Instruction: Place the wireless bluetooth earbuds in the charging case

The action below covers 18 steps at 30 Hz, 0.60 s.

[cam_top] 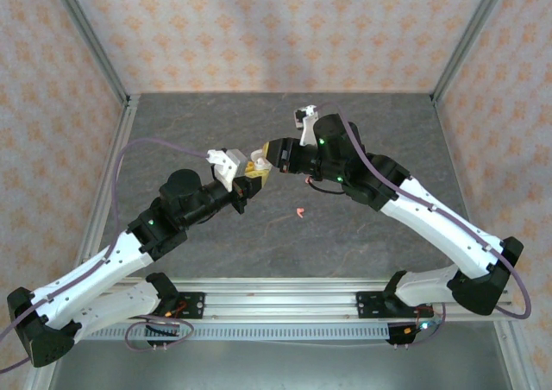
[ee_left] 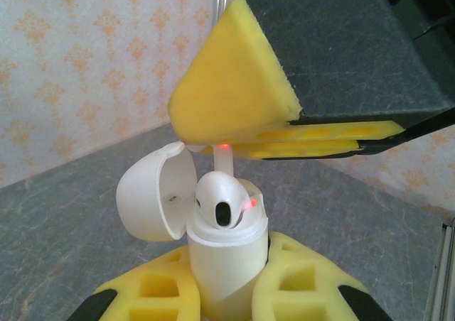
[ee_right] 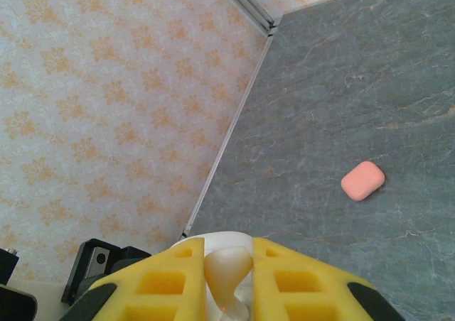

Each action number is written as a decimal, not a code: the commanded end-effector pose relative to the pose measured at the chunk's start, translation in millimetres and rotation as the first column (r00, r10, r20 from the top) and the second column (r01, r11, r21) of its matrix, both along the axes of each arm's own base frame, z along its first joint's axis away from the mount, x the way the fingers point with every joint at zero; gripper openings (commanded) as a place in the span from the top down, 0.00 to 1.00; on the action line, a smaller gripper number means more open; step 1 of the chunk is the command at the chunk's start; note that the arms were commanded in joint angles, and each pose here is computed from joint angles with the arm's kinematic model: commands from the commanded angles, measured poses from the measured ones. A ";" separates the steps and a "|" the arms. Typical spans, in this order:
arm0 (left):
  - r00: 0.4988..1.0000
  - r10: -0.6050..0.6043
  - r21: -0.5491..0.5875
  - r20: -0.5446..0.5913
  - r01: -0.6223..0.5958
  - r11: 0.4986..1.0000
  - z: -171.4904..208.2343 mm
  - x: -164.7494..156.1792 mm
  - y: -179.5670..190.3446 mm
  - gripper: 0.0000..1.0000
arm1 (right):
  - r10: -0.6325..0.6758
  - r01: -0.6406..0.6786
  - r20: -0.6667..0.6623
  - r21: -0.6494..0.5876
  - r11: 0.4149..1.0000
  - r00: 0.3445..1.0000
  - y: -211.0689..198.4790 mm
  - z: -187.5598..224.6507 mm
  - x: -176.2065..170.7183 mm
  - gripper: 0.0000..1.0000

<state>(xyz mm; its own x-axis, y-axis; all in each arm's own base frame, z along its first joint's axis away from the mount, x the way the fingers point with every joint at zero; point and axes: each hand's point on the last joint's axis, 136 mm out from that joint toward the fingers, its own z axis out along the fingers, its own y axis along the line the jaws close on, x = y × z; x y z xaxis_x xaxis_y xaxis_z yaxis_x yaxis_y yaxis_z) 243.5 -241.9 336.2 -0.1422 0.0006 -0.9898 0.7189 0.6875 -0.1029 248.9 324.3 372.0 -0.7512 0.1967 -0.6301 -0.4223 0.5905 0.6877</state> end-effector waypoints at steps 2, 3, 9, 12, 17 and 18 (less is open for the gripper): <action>0.996 0.005 -0.066 0.087 0.000 0.998 31.7 -2.4 2.0 1.00 | 0.028 -0.031 -0.072 -0.043 0.999 0.997 2.2 -17.5 -9.6 0.82; 0.996 0.006 -0.064 0.087 0.000 0.998 30.8 -2.2 2.0 1.00 | 0.026 -0.029 -0.073 -0.041 0.999 0.997 1.8 -16.4 -9.8 0.82; 0.995 -0.011 -0.064 0.100 0.017 0.998 27.6 -3.8 -0.3 1.00 | -0.007 0.006 -0.057 -0.023 1.000 0.998 -8.8 -2.0 -11.5 0.84; 0.994 -0.020 -0.066 0.103 0.027 0.997 27.0 -4.2 -2.3 1.00 | 0.003 -0.004 -0.077 -0.010 1.000 0.997 -7.4 -0.6 -14.4 0.84; 0.994 -0.025 -0.064 0.102 0.031 0.997 26.5 -4.2 -3.4 1.00 | 0.014 -0.011 -0.114 0.028 1.000 0.993 -3.0 -0.4 -17.1 0.85; 0.995 -0.023 -0.061 0.100 0.030 0.998 25.2 -3.8 -3.2 1.00 | 0.006 -0.002 -0.115 0.032 0.999 0.993 -4.2 0.6 -16.6 0.86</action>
